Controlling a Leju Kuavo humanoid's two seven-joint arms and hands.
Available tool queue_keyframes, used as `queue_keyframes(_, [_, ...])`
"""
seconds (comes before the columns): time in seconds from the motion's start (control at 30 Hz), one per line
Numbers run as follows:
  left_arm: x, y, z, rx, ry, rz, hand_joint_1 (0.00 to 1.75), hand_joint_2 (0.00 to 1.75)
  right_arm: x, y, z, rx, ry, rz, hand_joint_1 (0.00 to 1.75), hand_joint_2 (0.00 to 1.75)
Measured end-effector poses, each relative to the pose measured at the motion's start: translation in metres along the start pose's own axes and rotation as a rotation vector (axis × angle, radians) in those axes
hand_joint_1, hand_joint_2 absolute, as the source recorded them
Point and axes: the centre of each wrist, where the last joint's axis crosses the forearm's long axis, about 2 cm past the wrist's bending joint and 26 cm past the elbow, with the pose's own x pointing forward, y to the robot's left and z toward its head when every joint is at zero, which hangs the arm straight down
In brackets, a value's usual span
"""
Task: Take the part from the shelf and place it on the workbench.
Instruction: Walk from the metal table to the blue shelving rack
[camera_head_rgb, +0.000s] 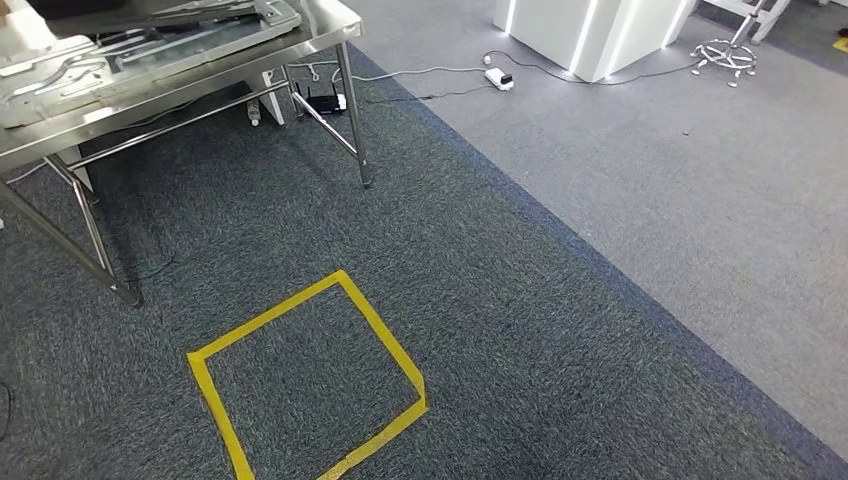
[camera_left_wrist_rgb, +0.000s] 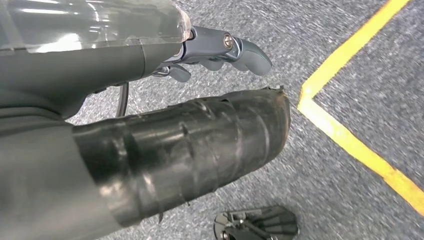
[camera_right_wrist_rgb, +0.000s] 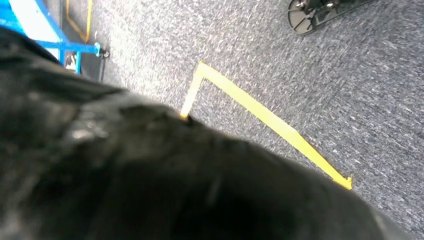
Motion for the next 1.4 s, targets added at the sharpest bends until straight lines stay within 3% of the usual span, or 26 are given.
queue_keyframes(0.37, [-0.007, 0.0, 0.002, -0.006, 0.019, 0.001, 0.0, 0.0, 0.001, 0.014, 0.007, 0.069, -0.032, 0.07, 0.0, 0.0])
queue_keyframes(1.4, [-0.008, 0.01, -0.001, 0.034, 0.029, 0.043, 0.0, 0.0, 0.004, 0.022, 0.01, 0.148, -0.038, 0.16, 0.0, 0.0])
